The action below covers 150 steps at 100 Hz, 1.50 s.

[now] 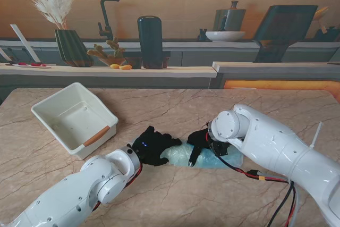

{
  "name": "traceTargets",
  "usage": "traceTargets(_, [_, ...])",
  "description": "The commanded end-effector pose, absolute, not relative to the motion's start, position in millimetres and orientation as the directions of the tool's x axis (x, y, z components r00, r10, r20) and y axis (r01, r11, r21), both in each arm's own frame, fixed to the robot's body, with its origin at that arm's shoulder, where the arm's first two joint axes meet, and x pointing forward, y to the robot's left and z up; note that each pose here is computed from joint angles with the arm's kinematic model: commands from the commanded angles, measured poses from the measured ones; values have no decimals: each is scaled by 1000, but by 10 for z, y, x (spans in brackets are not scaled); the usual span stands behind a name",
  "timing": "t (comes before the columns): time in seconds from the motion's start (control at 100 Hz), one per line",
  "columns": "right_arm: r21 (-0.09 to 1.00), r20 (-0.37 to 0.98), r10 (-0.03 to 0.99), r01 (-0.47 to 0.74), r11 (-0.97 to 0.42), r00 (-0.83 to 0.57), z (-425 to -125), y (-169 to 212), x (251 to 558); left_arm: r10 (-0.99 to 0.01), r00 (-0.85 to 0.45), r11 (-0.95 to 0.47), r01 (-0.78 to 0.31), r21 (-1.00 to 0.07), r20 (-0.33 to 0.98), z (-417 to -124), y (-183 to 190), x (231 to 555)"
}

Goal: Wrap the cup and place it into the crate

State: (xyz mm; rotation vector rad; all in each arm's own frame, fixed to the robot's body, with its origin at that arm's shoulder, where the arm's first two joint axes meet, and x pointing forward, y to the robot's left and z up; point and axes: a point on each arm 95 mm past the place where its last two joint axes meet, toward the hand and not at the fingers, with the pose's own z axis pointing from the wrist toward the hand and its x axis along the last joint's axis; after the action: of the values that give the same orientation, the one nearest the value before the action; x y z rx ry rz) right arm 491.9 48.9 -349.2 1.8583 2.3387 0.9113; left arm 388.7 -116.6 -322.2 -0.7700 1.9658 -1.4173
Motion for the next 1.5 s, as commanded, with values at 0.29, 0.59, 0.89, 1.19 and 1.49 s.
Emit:
traceTargets(0.29, [567, 309, 897, 818, 92, -315, -3616, 165, 4675, -834, -551, 279, -370, -886, -33, -3701, -906, 4007])
traceTargets(0.59, [889, 270, 847, 455, -37, -458, -3407, 58, 4459, -887, -460, 190, -449, -873, 44, -3777, -843, 4082])
traceTargets(0.89, [997, 69, 743, 61, -37, -666, -3149, 34, 4192, -901, -416, 123, -519, -846, 125, -3742, -871, 4141])
traceTargets(1.19, [996, -63, 649, -86, -4, -758, -3077, 68, 4049, -911, -350, 52, -620, -783, 217, -3718, -918, 4227])
traceTargets(1.49, [983, -174, 593, -98, 158, -786, -3323, 182, 4103, -921, -217, -62, -738, -672, 323, -3715, -868, 4353])
